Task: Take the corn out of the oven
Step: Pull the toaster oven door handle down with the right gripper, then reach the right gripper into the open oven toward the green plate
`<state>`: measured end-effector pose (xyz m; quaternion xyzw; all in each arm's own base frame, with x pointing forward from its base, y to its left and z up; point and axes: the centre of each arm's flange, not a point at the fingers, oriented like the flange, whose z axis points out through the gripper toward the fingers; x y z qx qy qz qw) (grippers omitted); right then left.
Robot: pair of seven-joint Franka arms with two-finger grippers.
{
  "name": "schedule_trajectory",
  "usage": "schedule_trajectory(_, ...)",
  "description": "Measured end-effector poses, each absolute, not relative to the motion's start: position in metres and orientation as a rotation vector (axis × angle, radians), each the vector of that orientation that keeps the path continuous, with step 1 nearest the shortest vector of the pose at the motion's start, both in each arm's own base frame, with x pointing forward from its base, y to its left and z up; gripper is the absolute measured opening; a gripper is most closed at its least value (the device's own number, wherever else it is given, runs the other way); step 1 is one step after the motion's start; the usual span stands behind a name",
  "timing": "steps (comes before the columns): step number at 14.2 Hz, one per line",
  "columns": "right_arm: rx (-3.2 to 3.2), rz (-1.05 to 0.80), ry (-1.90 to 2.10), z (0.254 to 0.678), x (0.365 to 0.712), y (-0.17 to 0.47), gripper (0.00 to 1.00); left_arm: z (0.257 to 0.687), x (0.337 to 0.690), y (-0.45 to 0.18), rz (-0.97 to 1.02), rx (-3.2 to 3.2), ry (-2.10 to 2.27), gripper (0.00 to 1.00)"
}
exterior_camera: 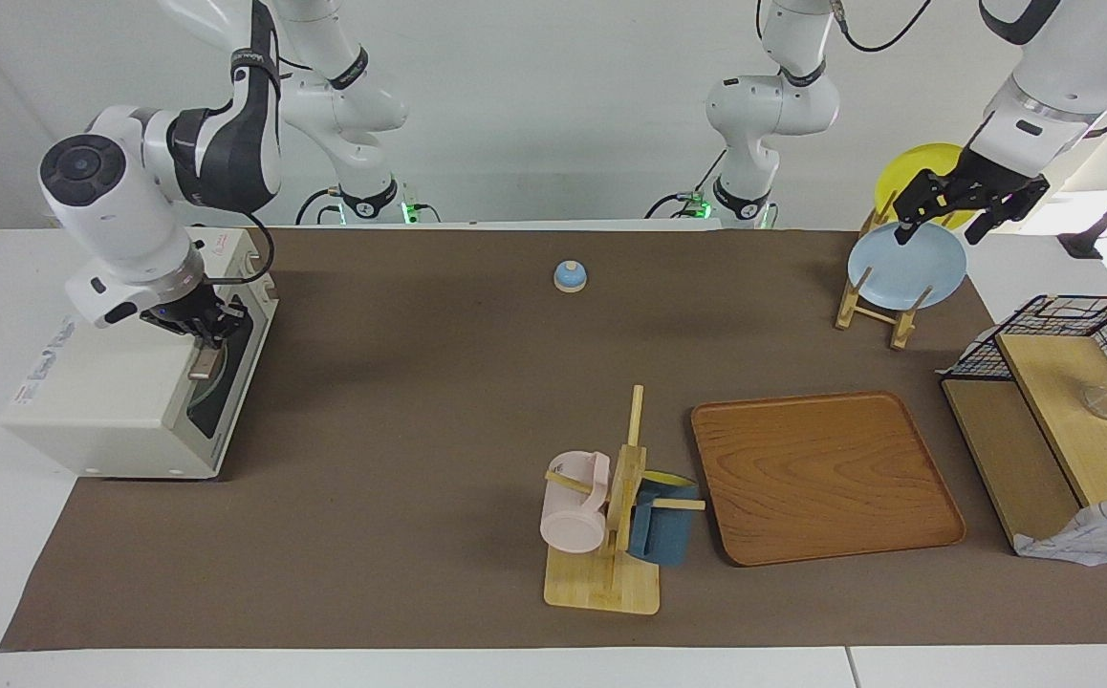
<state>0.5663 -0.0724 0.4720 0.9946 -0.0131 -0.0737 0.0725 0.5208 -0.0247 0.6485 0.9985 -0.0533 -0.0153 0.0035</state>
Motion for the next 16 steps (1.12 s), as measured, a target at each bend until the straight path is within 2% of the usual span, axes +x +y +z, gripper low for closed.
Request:
schedule_trajectory(5, 2.990, -0.192, -0.014, 0.467, 0.565, -0.064, 0.01, 0.649, 0.521, -0.025, -0.048, 3.130, -0.167, 1.00)
schedule_trajectory(8, 2.997, -0.172, 0.016, 0.452, 0.567, -0.027, 0.01, 0.649, 0.521, -0.025, -0.048, 3.130, -0.167, 1.00)
schedule_trajectory(12, 3.009, -0.136, 0.035, 0.389, 0.582, 0.034, 0.01, 0.649, 0.521, -0.025, -0.048, 3.130, -0.167, 1.00)
schedule_trajectory(16, 3.043, -0.140, 0.032, 0.331, 0.597, 0.049, 0.01, 0.648, 0.521, -0.025, -0.048, 3.130, -0.167, 1.00)
